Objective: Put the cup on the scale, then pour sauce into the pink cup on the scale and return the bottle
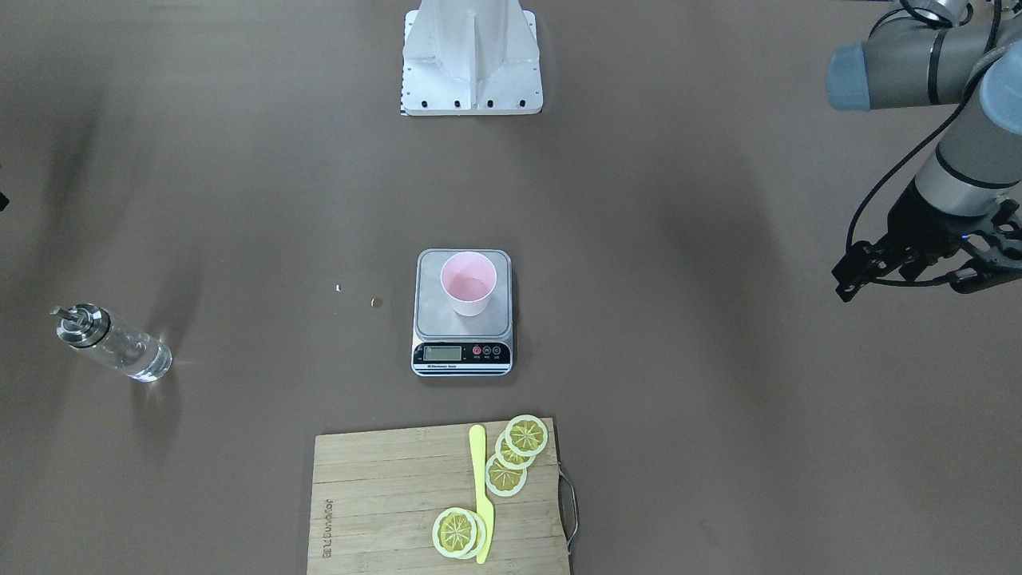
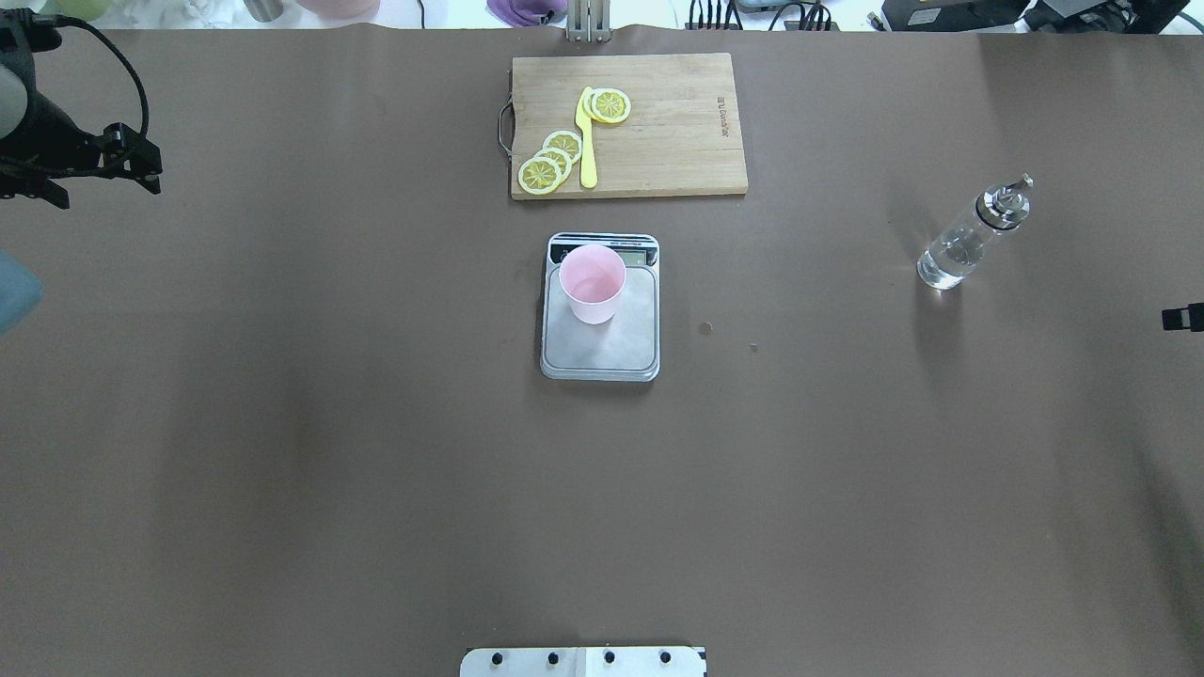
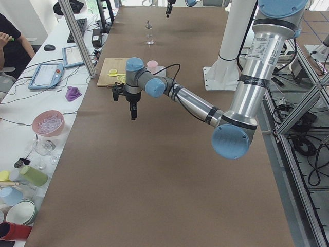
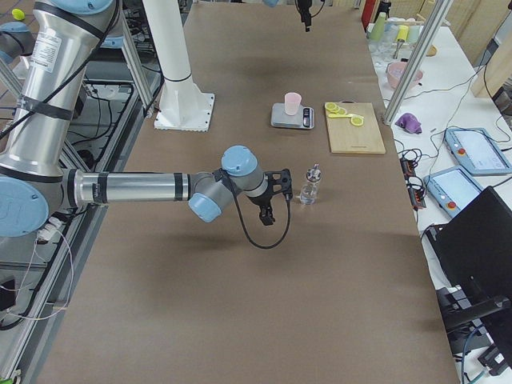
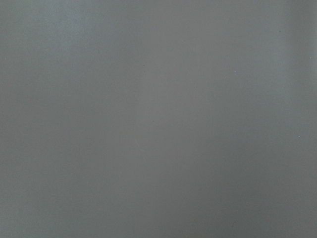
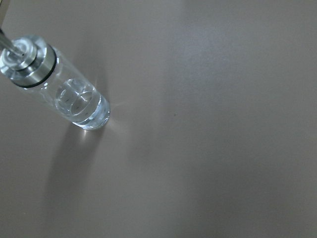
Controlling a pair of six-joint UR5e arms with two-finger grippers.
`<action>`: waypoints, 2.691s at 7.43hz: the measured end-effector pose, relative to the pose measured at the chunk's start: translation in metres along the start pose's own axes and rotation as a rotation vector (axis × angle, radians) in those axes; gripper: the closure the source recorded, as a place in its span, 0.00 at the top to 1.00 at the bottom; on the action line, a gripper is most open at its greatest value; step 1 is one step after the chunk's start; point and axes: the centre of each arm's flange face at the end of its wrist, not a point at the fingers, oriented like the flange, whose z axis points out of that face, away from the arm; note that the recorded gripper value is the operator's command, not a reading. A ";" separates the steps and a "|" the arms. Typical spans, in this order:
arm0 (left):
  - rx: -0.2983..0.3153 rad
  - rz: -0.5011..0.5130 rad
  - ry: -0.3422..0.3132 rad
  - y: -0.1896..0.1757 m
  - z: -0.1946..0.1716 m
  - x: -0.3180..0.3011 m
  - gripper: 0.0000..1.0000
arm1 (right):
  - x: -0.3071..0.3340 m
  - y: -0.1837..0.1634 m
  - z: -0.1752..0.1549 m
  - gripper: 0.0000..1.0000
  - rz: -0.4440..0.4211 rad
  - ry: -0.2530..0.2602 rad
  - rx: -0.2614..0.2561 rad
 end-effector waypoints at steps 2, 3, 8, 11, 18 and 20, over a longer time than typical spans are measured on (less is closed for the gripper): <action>0.007 0.005 0.016 0.001 -0.009 0.002 0.99 | 0.009 -0.044 -0.012 1.00 -0.044 0.055 -0.065; 0.017 0.012 0.021 -0.002 -0.017 0.001 0.99 | 0.007 -0.069 -0.017 1.00 -0.052 0.081 -0.111; -0.044 0.236 -0.053 -0.041 -0.055 -0.154 0.99 | 0.011 -0.118 -0.060 1.00 -0.056 0.097 -0.330; -0.117 0.137 -0.051 -0.012 -0.039 -0.301 0.99 | 0.076 -0.109 -0.050 1.00 -0.031 0.086 -0.400; -0.189 0.040 -0.021 0.008 -0.010 -0.358 0.99 | 0.154 -0.067 -0.030 1.00 0.107 0.115 -0.467; -0.194 0.036 -0.024 0.009 -0.008 -0.360 0.99 | 0.152 -0.072 -0.032 1.00 0.102 0.116 -0.459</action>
